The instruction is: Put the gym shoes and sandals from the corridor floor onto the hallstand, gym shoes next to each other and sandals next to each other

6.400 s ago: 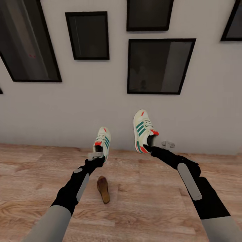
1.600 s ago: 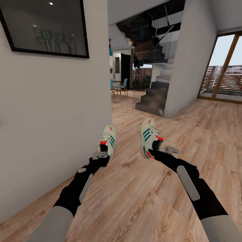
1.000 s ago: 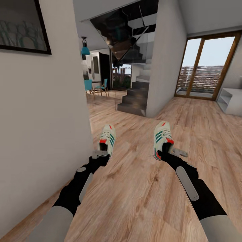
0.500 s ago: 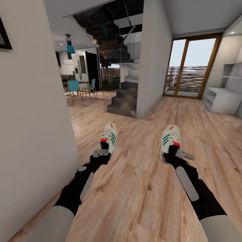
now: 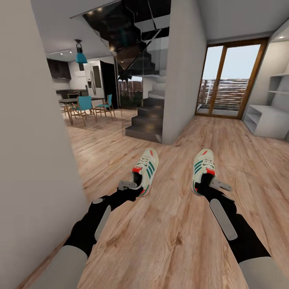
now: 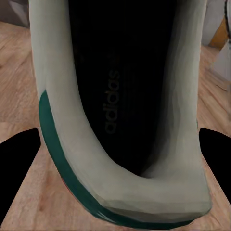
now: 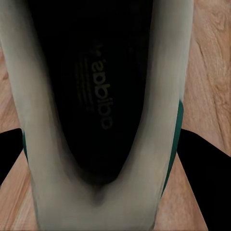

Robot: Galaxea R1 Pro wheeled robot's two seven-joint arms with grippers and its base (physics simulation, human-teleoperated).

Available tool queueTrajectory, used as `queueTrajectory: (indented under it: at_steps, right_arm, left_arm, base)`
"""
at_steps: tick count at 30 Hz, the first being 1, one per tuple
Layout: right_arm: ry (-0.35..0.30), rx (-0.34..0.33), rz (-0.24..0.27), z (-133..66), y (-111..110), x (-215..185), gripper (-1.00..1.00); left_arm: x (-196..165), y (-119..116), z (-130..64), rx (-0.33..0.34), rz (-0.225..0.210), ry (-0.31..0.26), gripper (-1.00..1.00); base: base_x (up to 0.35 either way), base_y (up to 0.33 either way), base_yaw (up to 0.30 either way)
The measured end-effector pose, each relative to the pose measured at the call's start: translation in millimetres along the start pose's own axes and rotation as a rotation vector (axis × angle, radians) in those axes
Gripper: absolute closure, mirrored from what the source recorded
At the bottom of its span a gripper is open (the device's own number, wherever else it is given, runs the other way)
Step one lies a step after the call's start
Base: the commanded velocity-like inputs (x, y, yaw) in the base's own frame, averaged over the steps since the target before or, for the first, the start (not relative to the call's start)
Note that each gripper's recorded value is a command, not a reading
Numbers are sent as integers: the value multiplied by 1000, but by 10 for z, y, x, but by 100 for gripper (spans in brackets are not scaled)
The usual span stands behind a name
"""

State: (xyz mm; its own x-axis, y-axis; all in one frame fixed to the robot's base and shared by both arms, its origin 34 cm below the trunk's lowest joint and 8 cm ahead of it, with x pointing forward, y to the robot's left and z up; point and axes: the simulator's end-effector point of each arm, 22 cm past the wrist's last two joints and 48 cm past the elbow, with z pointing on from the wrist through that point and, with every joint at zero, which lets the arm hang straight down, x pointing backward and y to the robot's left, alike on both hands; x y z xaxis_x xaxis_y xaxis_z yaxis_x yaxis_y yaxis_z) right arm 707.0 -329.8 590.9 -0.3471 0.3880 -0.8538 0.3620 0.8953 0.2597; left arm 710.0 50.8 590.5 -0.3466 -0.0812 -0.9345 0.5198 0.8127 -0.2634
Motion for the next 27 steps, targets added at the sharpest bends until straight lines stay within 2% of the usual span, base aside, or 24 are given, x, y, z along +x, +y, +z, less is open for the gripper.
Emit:
queueTrajectory:
  at_steps: [11,13,14,15,17,21,27]
  right_arm:
    - [0,0,0,0,-2,2,100]
    - [0,1,0,0,-6,1,100]
    - [0,3,0,1,-9,0,100]
    - [0,3,0,0,-10,0,100]
    - [-1,4,0,0,-13,-2,100]
    - [-1,5,1,0,-15,-4,100]
    - [-1,6,1,0,-18,-3,100]
  left_arm:
    - [-1,20,-2,-6,1,-2,100]
    - [-6,155,-5,-69,1,-4,100]
    - [-10,303,-18,-139,3,-5,100]
    - [-13,352,-24,-164,0,-7,100]
    - [-49,573,-71,-271,4,-22,100]
    - [-68,624,-84,-301,1,-31,100]
    - [-75,624,-81,-307,0,-35,100]
  base:
    - [348,-83,0]
    - [348,-84,0]
    - [348,-85,0]
    - [348,-87,0]
    - [348,-89,0]
    - [348,-89,-46]
    - [348,-89,-240]
